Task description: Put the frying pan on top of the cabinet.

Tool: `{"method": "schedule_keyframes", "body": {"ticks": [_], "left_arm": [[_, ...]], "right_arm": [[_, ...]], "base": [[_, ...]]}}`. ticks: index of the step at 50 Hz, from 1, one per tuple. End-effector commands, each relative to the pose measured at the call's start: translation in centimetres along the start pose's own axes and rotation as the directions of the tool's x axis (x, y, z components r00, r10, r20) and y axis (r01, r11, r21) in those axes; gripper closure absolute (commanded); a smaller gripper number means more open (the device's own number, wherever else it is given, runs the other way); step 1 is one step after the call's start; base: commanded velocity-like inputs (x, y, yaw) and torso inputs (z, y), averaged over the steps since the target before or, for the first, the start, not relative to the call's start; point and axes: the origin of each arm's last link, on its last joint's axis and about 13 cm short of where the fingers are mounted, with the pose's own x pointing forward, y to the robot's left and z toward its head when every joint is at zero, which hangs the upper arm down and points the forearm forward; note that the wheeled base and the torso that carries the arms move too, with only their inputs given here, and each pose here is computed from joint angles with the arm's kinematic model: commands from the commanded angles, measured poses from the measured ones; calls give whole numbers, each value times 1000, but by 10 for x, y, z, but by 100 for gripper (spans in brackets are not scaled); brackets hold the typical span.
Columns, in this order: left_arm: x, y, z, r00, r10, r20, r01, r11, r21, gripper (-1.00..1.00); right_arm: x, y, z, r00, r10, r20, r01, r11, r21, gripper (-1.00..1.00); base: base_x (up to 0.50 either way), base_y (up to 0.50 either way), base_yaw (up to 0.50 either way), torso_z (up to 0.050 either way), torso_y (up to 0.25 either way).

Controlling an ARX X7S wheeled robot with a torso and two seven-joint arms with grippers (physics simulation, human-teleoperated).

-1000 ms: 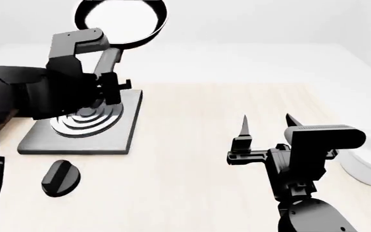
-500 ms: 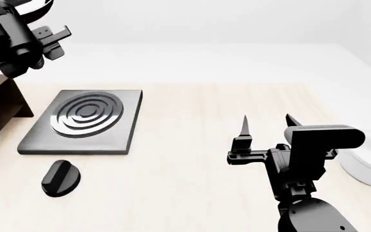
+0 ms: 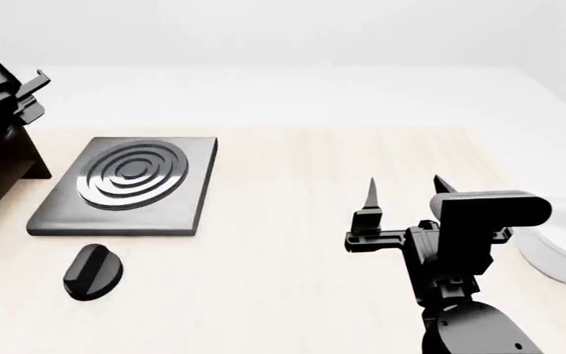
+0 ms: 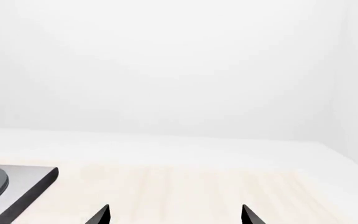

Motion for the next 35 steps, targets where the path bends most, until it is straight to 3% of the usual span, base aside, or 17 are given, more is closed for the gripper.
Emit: {"method": "schedule_keyframes", "body": {"ticks": [1,4,16,22,35], "left_arm": [[6,11,12,998,51,25,-49,996,-73,100],[5,14,16,1000,22,-7,-22,993,-115,100],[8,13,8,999,6,-42,-11,995,-98,100],[11,14,7,997,2,-80,-14,988,-151,100],[21,21,9,994,58,-97,-78,974,-214,100]], "right_arm": [[0,1,-1,1000,1,-3,-1,1000,-3,-100],[1,1,-1,1000,3,-5,-3,1000,-5,-100],[1,1,-1,1000,2,-5,-2,1000,-2,-100],[0,1,-1,1000,1,-5,-1,1000,-1,-100],[1,1,-2,1000,2,-6,-2,1000,-3,-100]], "base": [[0,0,0,0,0],[0,0,-1,0,0],[0,0,-1,1,1],[0,0,0,0,2],[0,0,0,1,1]]}}
